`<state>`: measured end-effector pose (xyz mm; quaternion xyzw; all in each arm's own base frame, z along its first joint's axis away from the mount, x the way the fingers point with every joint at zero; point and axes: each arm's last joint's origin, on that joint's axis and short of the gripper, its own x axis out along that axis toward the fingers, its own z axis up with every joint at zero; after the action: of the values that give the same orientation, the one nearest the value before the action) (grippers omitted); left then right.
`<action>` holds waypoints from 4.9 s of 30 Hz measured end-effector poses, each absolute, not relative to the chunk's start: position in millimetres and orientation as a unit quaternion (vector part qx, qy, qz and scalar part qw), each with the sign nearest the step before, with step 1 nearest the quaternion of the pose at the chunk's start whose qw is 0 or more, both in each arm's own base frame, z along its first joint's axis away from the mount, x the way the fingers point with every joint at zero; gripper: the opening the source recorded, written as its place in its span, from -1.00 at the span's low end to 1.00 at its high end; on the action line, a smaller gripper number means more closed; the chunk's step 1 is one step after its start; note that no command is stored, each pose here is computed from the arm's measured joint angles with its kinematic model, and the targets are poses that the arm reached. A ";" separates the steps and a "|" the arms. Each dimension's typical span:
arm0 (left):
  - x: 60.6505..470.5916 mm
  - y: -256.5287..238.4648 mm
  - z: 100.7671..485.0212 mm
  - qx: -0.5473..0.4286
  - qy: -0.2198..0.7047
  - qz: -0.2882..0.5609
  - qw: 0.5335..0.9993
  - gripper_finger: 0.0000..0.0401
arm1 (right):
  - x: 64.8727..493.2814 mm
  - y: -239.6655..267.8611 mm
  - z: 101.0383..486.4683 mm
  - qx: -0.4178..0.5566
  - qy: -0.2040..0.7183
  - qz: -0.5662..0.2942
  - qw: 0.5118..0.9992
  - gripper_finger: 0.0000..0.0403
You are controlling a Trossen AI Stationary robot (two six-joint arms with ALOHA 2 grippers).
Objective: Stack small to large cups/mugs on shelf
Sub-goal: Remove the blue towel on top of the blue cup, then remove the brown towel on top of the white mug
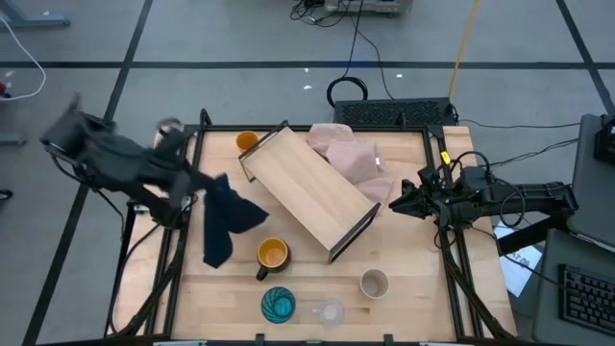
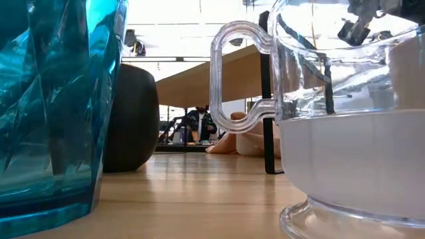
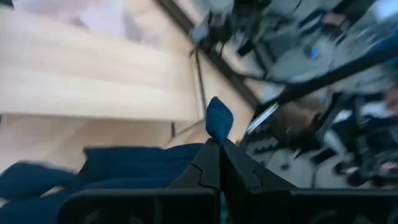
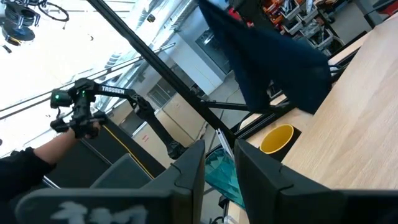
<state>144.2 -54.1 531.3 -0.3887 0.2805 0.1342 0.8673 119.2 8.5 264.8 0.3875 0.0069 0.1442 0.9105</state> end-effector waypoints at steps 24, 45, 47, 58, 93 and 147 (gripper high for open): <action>193.6 -98.7 396.5 -0.324 0.628 0.112 0.699 -1.00 | 119.0 8.5 269.0 0.405 -0.009 0.153 0.901 -0.60; 170.6 -141.3 325.6 -0.281 0.769 0.091 0.568 -1.00 | 121.4 7.2 266.9 0.410 -0.002 0.142 0.901 -0.60; 173.0 -146.2 318.5 -0.293 0.763 0.087 0.570 -1.00 | 122.1 7.1 266.5 0.409 -0.001 0.141 0.901 -0.60; 161.9 -166.4 299.8 -0.307 0.785 0.077 0.532 -1.00 | 124.4 7.1 265.1 0.406 0.005 0.138 0.903 -0.60; 174.4 -163.8 294.3 -0.340 0.728 0.124 0.582 -0.10 | 129.7 7.0 262.4 0.398 0.015 0.133 0.908 -0.60; 280.7 -66.1 460.6 -0.365 0.072 0.022 0.928 0.02 | 119.5 -35.6 368.4 0.195 0.131 -0.053 0.971 -0.38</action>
<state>280.7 -66.1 460.6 -0.3648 0.0719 0.0218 0.9280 119.5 -35.6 368.4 0.1948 0.1312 -0.0527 0.9706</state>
